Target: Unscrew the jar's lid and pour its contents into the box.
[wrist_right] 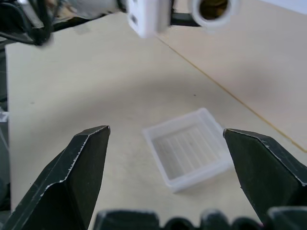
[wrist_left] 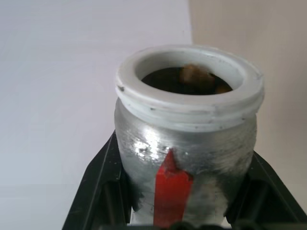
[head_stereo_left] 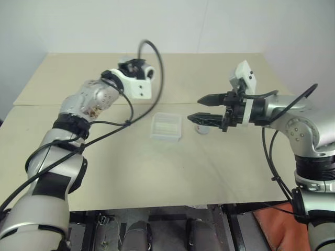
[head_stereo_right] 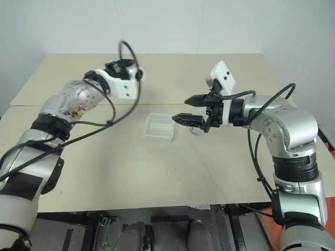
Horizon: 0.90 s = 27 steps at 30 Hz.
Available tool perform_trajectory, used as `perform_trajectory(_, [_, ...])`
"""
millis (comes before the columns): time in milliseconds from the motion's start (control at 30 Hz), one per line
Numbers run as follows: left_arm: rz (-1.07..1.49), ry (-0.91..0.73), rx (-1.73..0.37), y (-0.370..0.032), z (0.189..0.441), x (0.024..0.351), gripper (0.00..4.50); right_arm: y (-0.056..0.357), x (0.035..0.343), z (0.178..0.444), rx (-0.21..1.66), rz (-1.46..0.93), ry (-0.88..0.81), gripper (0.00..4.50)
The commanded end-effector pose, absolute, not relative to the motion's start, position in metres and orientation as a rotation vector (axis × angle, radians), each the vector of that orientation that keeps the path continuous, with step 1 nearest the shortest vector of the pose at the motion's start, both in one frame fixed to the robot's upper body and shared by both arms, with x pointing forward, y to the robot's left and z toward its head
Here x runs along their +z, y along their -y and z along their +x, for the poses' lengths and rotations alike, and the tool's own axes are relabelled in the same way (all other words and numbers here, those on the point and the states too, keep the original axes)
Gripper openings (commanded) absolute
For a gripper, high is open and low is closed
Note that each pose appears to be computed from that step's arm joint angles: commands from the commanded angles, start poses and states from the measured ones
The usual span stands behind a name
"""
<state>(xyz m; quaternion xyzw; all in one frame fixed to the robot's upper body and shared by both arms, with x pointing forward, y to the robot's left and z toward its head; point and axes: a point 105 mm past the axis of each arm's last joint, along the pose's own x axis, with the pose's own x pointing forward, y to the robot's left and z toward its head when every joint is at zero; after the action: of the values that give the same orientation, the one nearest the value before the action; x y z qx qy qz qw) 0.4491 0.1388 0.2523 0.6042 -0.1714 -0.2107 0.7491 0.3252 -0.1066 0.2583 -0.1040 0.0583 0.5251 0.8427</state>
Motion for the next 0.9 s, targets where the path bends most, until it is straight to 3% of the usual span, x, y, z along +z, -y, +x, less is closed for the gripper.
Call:
perform_trajectory(33, [0.926, 0.243, -0.514, -0.146, 0.444, 0.266, 1.96, 0.108, 0.277, 0.323, 1.111, -0.259, -0.05, 4.46])
perform_trajectory(133, [0.393, 0.103, -0.526, -0.156, 0.438, 0.258, 1.96, 0.108, 0.273, 0.323, 1.112, -0.253, -0.062, 4.46])
perform_trajectory(200, [0.228, 0.025, -0.48, -0.163, 0.434, 0.243, 1.96, 0.107, 0.27, 0.323, 1.116, -0.262, -0.07, 4.46])
perform_trajectory(333, [0.124, 0.016, -0.348, -0.166, 0.421, 0.207, 1.96, 0.107, 0.27, 0.322, 1.118, -0.26, -0.07, 4.46])
perform_trajectory(567, [0.113, 0.061, -0.223, -0.182, 0.409, 0.193, 1.96, 0.107, 0.266, 0.319, 1.125, -0.25, -0.08, 4.46])
perform_trajectory(900, [0.051, 0.117, -0.405, -0.168, 0.407, 0.211, 1.96, 0.106, 0.258, 0.318, 1.113, -0.239, -0.094, 4.46])
